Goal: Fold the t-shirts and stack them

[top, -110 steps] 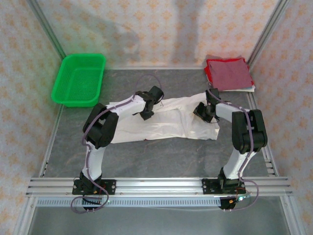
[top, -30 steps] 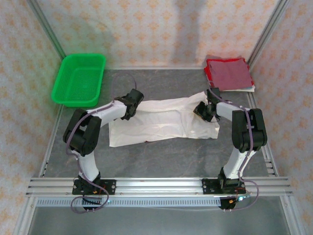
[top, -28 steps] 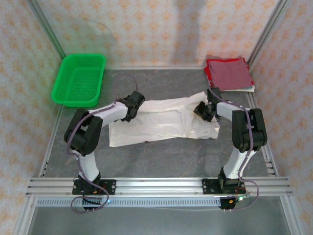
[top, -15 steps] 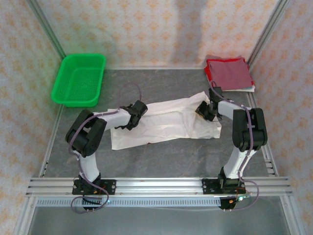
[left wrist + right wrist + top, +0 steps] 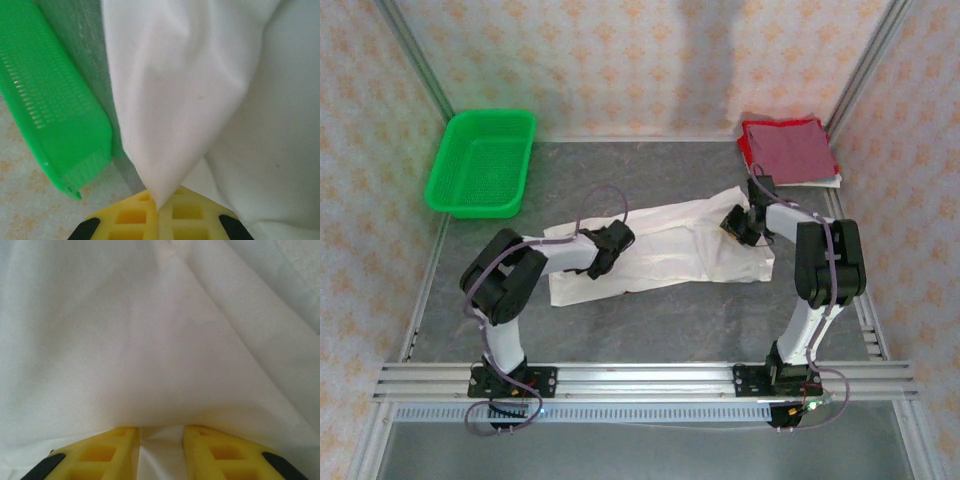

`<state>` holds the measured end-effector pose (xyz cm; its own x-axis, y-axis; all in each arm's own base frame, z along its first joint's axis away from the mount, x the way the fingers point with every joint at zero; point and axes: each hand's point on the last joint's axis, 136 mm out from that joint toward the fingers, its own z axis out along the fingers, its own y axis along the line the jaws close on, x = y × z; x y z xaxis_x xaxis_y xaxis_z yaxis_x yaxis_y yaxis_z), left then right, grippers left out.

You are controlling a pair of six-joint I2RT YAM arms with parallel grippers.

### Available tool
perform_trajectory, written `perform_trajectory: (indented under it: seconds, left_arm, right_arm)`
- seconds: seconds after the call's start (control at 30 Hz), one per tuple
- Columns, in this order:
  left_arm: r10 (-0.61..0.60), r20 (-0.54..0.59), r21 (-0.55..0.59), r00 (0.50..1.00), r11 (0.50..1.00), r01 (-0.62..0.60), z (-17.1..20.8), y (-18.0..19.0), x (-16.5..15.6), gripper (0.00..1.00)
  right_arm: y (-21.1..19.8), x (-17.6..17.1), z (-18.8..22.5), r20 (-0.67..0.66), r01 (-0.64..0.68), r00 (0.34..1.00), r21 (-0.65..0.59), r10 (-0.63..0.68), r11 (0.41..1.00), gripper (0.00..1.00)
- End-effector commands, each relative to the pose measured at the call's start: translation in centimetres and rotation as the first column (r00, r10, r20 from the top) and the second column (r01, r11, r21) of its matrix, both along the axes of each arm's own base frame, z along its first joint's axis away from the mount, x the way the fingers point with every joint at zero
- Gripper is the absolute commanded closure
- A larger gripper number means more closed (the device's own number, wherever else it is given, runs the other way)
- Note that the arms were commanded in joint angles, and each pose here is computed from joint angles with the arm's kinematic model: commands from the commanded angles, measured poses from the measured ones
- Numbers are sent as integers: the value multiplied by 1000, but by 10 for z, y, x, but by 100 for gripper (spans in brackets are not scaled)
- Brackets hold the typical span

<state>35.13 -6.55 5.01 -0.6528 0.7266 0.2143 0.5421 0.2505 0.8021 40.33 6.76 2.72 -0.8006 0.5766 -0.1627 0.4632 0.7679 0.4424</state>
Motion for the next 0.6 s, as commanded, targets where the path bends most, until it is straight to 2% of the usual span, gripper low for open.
perform_trajectory:
  seconds: [0.0, 0.07, 0.17, 0.3, 0.37, 0.43, 0.53, 0.57]
  left_arm:
    - [43, 0, 120, 999, 992, -43, 3, 28, 4, 100]
    - [89, -35, 123, 995, 989, -85, -7, 41, 4, 100]
    - [97, -41, 112, 994, 989, -92, -9, 45, 6, 100]
    - [86, -43, 84, 995, 993, -82, -8, 40, 5, 90]
    - [50, -71, 53, 996, 998, -46, -13, 29, 3, 83]
    - [-8, -55, 0, 998, 1000, 8, -3, 12, -1, 75]
    - [-78, -49, -82, 996, 994, 73, 4, -11, -8, 74]
    - [-91, -49, -100, 995, 991, 86, 7, -16, -11, 71]
  right_arm:
    - [-18, -11, -14, -72, 49, 996, -54, -53, 997, 70]
    - [-17, -10, -13, -67, 52, 996, -48, -55, 997, 69]
    - [-16, -7, -12, -61, 56, 996, -37, -58, 998, 67]
    - [-17, -6, -10, -55, 60, 997, -39, -62, 997, 66]
    - [-18, -6, -10, -57, 62, 996, -43, -64, 997, 66]
    - [-21, -6, -10, -56, 69, 996, -42, -71, 997, 64]
    - [-25, -5, -11, -56, 80, 995, -45, -83, 996, 64]
    - [-25, -5, -10, -56, 82, 995, -44, -84, 996, 63]
